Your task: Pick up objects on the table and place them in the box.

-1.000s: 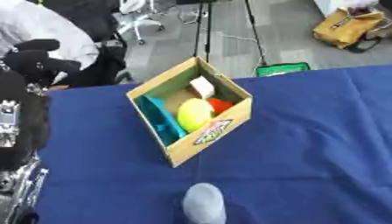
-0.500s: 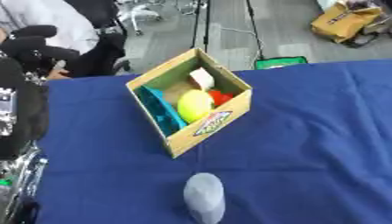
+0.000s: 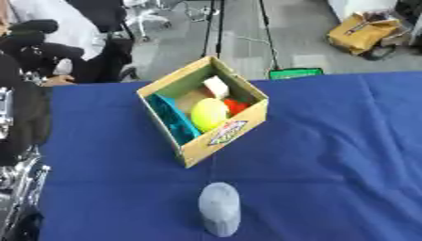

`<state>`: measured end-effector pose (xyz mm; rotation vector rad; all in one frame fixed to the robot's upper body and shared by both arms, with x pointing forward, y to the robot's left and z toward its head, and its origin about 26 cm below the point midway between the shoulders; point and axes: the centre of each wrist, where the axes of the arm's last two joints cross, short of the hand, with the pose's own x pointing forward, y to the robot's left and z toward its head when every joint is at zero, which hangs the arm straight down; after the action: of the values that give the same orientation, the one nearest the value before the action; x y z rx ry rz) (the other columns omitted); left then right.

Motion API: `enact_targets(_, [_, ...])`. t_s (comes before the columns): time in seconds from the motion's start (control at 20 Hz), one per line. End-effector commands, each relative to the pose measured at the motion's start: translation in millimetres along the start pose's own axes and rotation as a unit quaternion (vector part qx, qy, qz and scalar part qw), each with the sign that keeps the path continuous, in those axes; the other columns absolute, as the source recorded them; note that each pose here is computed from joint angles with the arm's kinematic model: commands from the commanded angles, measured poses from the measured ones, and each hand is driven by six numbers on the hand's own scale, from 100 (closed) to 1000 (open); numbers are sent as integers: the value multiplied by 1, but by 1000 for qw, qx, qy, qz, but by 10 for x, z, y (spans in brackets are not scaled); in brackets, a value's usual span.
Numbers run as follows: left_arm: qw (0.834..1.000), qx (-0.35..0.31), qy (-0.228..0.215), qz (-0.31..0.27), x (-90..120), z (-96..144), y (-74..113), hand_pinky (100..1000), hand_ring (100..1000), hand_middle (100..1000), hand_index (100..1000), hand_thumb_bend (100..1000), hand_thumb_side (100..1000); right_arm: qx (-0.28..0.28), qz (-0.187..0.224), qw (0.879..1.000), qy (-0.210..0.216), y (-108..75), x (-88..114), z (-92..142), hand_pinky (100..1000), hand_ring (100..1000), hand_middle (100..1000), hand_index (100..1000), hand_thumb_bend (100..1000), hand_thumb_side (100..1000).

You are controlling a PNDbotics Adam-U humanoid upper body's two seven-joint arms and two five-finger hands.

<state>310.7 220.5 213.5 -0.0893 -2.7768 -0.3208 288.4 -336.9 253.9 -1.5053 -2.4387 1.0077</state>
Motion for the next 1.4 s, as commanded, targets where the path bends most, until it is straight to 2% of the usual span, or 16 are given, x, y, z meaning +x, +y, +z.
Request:
enact_targets(0.05, [1000, -4, -5, 5, 37, -30, -9, 723, 633, 746, 762, 100, 728, 84, 12, 994, -63, -123, 16, -199, 832, 859, 829, 930, 249, 957])
enact_targets(0.25, [1000, -6, 0, 12, 33, -9, -32, 723, 632, 745, 760, 100, 732, 152, 16, 981, -120, -162, 63, -390, 837, 866, 866, 972, 232, 957])
enact_targets(0.4, [1000, -7, 3, 15, 32, -1, -42, 722, 631, 744, 760, 100, 732, 180, 18, 973, -144, -181, 94, -490, 843, 874, 888, 1000, 219, 957])
enact_targets(0.65, [1000, -10, 7, 22, 29, 11, -69, 722, 630, 744, 759, 100, 733, 234, 19, 953, -194, -135, 218, -640, 845, 876, 905, 1000, 217, 943])
enact_targets(1.05, [999, -17, 7, 29, 29, 11, -91, 722, 630, 744, 757, 100, 733, 293, 5, 928, -231, -36, 443, -855, 839, 874, 896, 1000, 238, 912])
enact_targets(1.2, [999, -18, 7, 30, 30, 6, -95, 721, 630, 743, 757, 100, 732, 316, -4, 919, -237, -19, 515, -932, 793, 862, 902, 1000, 242, 893])
enact_targets(1.4, [999, -20, 8, 32, 30, 7, -102, 721, 630, 743, 756, 100, 732, 339, -10, 906, -253, 10, 641, -1054, 806, 867, 922, 1000, 254, 887])
